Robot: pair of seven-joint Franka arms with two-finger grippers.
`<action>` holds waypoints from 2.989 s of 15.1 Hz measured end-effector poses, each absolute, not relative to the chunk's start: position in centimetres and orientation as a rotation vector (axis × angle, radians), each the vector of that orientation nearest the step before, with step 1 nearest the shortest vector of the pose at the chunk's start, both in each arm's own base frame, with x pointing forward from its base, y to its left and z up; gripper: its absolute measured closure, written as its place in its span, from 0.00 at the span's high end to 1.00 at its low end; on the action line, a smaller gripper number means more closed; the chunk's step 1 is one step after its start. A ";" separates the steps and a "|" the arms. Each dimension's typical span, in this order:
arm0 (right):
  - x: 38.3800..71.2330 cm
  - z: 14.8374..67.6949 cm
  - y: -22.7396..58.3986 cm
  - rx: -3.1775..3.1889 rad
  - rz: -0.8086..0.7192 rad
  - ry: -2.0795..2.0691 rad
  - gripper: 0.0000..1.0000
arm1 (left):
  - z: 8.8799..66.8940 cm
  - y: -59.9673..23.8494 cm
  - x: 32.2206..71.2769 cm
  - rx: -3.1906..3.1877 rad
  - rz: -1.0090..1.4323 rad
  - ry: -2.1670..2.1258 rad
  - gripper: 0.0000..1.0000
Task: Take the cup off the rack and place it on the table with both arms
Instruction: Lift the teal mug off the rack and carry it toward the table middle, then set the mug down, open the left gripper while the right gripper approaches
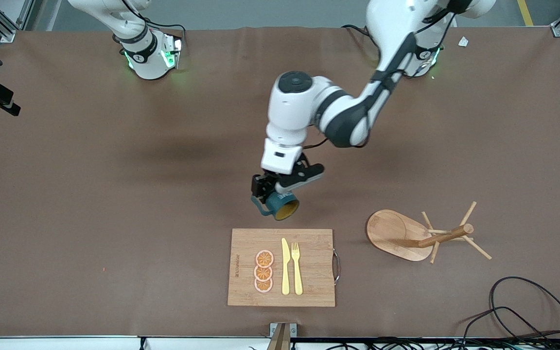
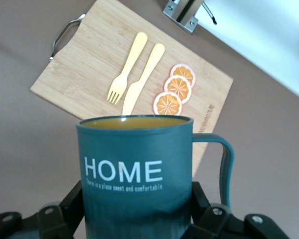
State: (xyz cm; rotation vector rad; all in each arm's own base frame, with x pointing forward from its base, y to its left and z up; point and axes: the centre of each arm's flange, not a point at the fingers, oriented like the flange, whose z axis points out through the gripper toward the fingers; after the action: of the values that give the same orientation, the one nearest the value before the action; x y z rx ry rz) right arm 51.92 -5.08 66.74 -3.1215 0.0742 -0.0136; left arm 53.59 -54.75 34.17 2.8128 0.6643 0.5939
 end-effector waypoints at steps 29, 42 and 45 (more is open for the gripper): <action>51.9 67.0 -5.1 -3.123 -0.022 0.074 1.00 | 9.7 -68.2 29.1 2.794 1.612 0.016 1.00; 59.2 53.5 3.6 -3.138 0.202 0.019 1.00 | 44.8 -65.6 33.9 2.939 1.031 0.668 1.00; 59.2 50.2 11.1 -3.153 0.179 0.201 1.00 | 53.8 -57.0 42.8 2.963 0.894 0.718 1.00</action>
State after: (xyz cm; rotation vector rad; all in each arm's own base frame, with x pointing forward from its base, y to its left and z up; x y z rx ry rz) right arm 59.18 11.07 50.24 -3.1534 0.2013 0.1792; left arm 42.80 -56.95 53.84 2.9630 0.7177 0.8939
